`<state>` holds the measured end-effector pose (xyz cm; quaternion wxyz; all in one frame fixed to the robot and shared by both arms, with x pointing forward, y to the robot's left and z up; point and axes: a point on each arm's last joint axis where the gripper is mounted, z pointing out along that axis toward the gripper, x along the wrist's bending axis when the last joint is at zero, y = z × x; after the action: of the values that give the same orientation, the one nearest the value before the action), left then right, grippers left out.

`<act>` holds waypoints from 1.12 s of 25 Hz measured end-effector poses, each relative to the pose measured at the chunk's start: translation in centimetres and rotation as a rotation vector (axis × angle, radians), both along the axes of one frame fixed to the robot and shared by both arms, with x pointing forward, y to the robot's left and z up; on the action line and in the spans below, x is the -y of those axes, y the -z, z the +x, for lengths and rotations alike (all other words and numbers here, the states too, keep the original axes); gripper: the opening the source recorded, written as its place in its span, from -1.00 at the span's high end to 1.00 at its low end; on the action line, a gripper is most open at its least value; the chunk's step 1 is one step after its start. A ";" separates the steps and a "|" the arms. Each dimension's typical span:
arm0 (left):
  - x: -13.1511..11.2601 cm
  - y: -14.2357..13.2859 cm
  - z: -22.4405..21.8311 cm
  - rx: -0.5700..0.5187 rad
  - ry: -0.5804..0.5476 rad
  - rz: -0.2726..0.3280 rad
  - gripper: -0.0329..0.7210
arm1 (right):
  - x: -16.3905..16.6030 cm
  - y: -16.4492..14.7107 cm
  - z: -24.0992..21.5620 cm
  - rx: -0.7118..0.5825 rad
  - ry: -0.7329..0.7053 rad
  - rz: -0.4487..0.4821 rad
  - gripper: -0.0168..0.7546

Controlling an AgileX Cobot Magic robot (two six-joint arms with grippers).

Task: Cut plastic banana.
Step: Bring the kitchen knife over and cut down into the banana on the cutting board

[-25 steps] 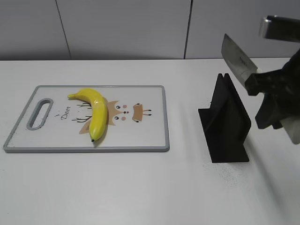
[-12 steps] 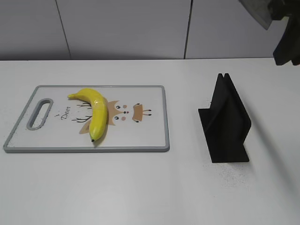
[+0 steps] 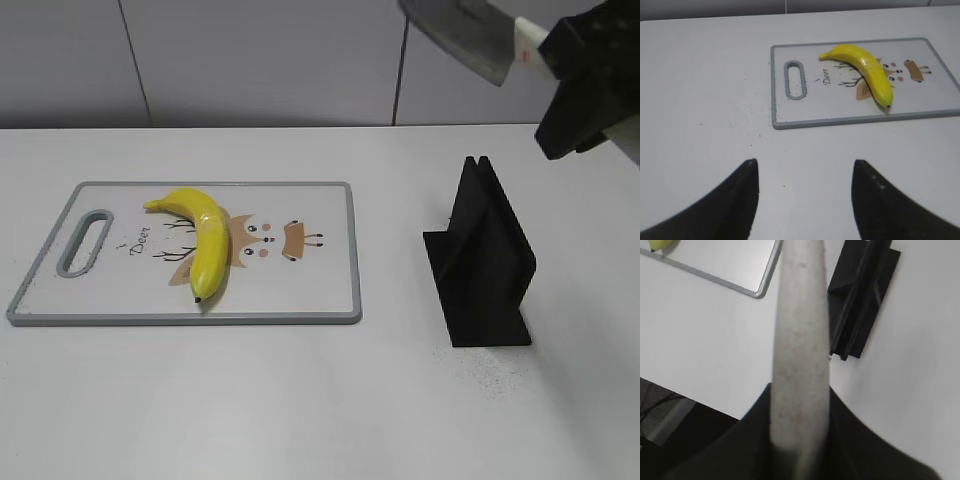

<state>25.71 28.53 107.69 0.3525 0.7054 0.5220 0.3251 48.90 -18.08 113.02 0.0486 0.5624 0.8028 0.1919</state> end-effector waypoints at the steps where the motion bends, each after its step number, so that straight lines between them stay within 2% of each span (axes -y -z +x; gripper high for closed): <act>1: 0.2 -0.6 0.9 -0.022 0.029 0.002 -0.63 | -0.3 0.2 0.4 -0.001 -0.042 -0.006 0.52; 8: 1.1 -6.6 8.5 -0.034 0.232 0.063 -0.63 | -2.1 0.2 4.3 0.052 -0.218 -0.040 0.52; 14: 1.6 -9.8 16.1 -0.069 0.395 0.113 -0.63 | -3.8 0.4 8.3 0.109 -0.333 -0.065 0.52; 22: 2.1 -9.9 24.9 -0.134 0.657 0.224 -0.63 | -5.9 3.5 12.2 0.113 -0.505 -0.101 0.52; 28: 2.1 -9.7 29.8 -0.119 0.771 0.295 -0.56 | -8.4 7.2 13.0 0.105 -0.799 -0.167 0.52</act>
<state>55.51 26.43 117.37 0.3126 0.9098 0.1869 0.1991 61.88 -9.71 105.82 0.0566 0.1900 0.9673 0.1582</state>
